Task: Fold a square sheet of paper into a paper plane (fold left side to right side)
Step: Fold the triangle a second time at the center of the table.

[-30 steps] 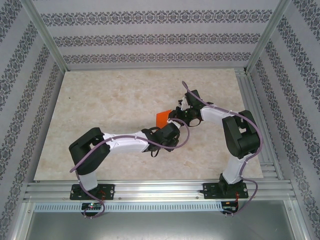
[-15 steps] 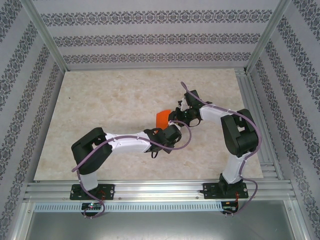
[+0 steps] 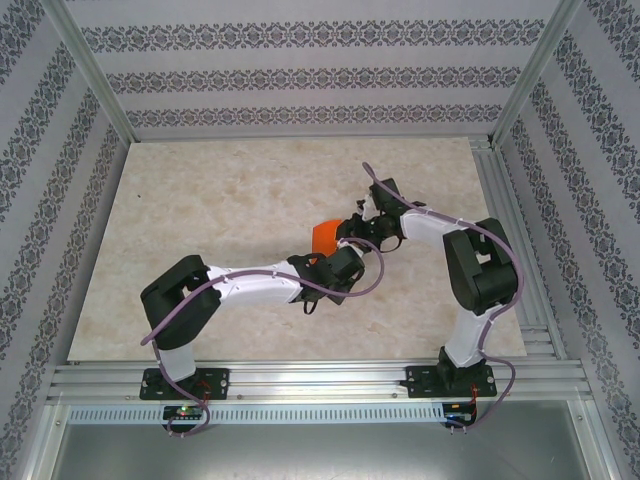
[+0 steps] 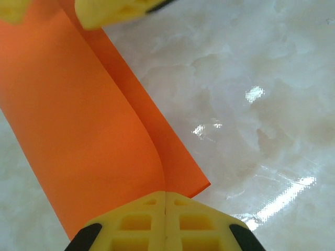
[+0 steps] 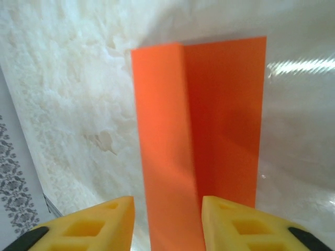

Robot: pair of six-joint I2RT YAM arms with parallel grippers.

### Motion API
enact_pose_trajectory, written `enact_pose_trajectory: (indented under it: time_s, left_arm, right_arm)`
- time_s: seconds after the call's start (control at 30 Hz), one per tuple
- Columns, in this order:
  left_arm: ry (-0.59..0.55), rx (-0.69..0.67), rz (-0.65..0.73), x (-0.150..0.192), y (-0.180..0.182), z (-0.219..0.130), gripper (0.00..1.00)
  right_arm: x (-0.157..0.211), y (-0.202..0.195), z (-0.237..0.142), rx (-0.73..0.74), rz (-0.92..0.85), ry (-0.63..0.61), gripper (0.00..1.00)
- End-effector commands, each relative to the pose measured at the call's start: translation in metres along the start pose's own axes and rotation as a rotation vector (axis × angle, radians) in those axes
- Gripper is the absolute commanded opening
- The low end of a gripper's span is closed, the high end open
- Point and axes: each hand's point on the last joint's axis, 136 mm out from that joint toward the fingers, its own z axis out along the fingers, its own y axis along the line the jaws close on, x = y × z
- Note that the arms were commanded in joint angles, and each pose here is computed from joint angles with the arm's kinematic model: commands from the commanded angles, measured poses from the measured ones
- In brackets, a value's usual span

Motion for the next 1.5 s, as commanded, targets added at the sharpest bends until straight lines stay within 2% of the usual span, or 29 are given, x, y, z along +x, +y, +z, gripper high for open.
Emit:
enact_pose_trajectory:
  time_s: [0.0,0.17,0.4,0.67,0.97,1.47]
  left_arm:
    - [-0.049,0.039,-0.017,-0.019,-0.009,-0.019,0.06]
    - [-0.045,0.065,-0.036,-0.019,-0.010,-0.019,0.06]
    - [-0.063,0.138,-0.090,-0.022,-0.009,-0.024,0.07]
    - [-0.071,0.162,-0.129,-0.022,-0.001,-0.026,0.07]
    - [-0.075,0.211,-0.175,-0.021,0.004,-0.028,0.07]
    - [-0.037,0.374,-0.207,-0.016,0.005,-0.020,0.07]
  right_arm:
    - [-0.012,0.011,-0.035,-0.033,-0.039,-0.098,0.47]
    - [0.003,-0.007,-0.055,-0.038,-0.010,-0.125,0.46]
    - [0.055,-0.034,-0.044,-0.071,0.054,-0.065,0.20]
    - [0.093,-0.037,-0.014,-0.088,0.056,0.010,0.08]
    - [0.103,-0.027,0.014,-0.059,0.028,0.065,0.06]
    - [0.119,-0.068,0.024,0.146,0.026,0.129,0.06]
